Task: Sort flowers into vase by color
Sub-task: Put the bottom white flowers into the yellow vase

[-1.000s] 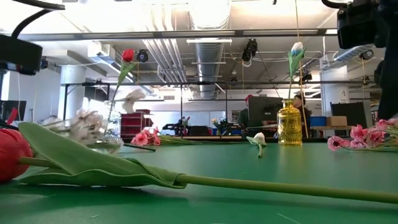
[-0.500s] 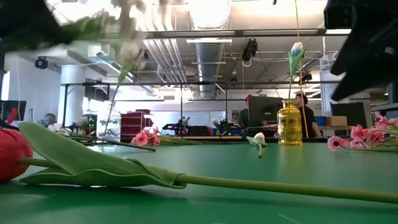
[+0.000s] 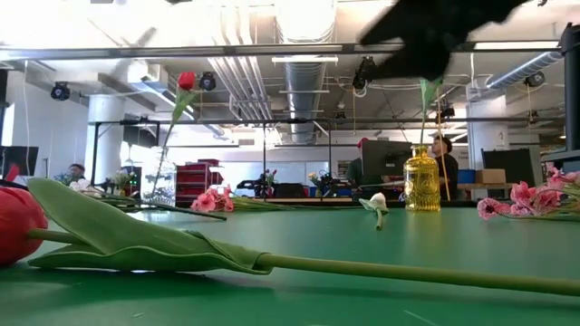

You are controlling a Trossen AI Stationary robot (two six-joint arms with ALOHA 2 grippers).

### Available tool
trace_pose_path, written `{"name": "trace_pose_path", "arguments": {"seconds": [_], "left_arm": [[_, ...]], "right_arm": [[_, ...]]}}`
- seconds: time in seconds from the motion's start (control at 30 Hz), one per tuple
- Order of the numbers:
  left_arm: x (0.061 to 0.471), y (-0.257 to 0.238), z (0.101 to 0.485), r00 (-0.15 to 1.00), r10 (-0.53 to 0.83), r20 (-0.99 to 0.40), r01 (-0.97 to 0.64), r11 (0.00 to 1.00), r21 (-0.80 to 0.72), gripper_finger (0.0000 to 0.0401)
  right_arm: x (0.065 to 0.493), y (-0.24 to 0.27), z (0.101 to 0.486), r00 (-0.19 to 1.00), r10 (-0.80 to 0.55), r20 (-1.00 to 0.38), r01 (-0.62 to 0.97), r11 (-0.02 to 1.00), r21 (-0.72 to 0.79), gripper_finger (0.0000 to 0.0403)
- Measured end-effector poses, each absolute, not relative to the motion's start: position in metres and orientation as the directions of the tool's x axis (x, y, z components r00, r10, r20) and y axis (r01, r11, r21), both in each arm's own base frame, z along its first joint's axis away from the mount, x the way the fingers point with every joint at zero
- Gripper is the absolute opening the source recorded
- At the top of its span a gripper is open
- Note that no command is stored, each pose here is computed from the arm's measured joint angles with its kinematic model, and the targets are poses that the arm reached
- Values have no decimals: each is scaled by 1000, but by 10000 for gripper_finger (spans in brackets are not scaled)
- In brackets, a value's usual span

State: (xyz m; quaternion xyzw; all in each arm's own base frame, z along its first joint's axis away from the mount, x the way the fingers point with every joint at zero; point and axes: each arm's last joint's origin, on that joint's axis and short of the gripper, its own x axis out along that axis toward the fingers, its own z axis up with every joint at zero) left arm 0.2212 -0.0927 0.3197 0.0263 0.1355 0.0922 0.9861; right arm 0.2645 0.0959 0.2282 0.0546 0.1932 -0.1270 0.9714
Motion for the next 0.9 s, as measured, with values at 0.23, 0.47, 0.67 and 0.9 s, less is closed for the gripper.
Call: {"name": "trace_pose_path", "arguments": {"seconds": [0.23, 0.47, 0.67, 0.9], "left_arm": [[237, -62, 306, 950, 273, -149, -260, 960, 100, 0], [237, -53, 283, 954, 300, 19, -300, 954, -16, 0], [236, -51, 267, 929, 365, 59, -362, 931, -50, 0], [243, -51, 254, 893, 449, 20, -448, 893, -38, 0]], "right_arm": [[284, 66, 254, 958, -237, -158, 239, 971, -8, 352], [295, 55, 255, 972, -223, -77, 225, 974, 11, 352], [318, 60, 247, 970, -226, 94, 226, 974, 10, 352], [348, 61, 245, 949, -267, 169, 265, 964, 35, 352]]}}
